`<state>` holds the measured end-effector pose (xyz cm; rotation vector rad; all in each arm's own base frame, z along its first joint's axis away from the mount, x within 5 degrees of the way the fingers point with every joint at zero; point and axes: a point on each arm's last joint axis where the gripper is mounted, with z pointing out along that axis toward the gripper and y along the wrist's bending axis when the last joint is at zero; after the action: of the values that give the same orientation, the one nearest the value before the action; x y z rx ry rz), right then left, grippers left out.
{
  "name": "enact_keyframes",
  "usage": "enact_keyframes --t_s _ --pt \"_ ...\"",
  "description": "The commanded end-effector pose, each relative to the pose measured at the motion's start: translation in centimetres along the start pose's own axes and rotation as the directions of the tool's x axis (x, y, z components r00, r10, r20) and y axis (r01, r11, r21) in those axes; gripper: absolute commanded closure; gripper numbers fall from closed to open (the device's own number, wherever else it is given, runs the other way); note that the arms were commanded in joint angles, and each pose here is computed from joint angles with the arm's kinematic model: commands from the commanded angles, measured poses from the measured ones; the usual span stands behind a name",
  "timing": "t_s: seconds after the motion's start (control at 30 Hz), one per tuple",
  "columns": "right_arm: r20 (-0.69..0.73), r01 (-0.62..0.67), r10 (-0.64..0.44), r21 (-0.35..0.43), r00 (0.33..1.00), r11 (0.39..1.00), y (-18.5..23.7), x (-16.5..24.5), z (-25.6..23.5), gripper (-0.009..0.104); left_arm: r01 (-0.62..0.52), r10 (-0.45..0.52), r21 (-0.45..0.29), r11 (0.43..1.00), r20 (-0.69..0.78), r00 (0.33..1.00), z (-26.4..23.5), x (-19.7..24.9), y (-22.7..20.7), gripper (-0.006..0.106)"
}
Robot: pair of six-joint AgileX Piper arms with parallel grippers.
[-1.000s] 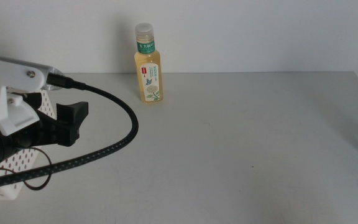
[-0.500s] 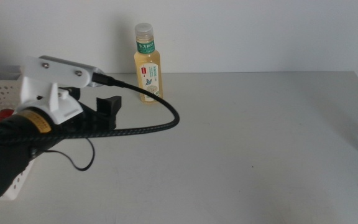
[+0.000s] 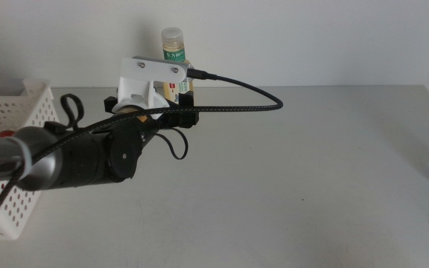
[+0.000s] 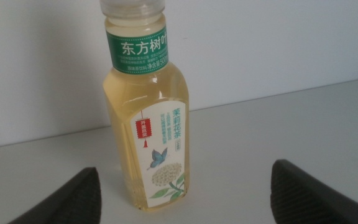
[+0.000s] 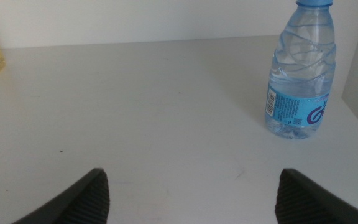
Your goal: Use arms to grab the bottles and put them into the dustbin to the left of the table.
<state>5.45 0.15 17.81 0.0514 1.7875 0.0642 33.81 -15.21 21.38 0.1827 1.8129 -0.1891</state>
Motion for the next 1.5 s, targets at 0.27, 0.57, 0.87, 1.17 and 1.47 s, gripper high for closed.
enact_keyframes --t_s 0.27,0.57,0.87,1.17,1.47 --pt "0.102 0.017 -0.017 0.006 0.995 1.0 0.0 -1.0 -0.3 0.024 0.016 -0.007 -0.055 0.998 0.169 0.986 5.6 -3.2 -0.2 0.007" --pt "0.102 0.017 -0.017 0.006 0.995 1.0 0.0 -1.0 -0.3 0.024 0.01 0.005 -0.084 0.996 0.178 0.984 8.6 -2.8 1.0 0.007" --pt "0.102 0.017 -0.017 0.006 0.995 1.0 0.0 -1.0 -0.3 0.024 0.007 0.009 -0.084 0.996 0.187 0.982 11.3 -2.3 1.1 0.007" --pt "0.102 0.017 -0.017 0.006 0.995 1.0 0.0 -1.0 -0.3 0.024 0.019 0.005 -0.105 0.994 0.22 0.976 14.3 -1.4 1.6 0.007" --pt "0.102 0.017 -0.017 0.006 0.995 1.0 0.0 -1.0 -0.3 0.024 0.056 -0.035 -0.099 0.994 0.201 0.979 15.7 -0.4 1.9 0.044"
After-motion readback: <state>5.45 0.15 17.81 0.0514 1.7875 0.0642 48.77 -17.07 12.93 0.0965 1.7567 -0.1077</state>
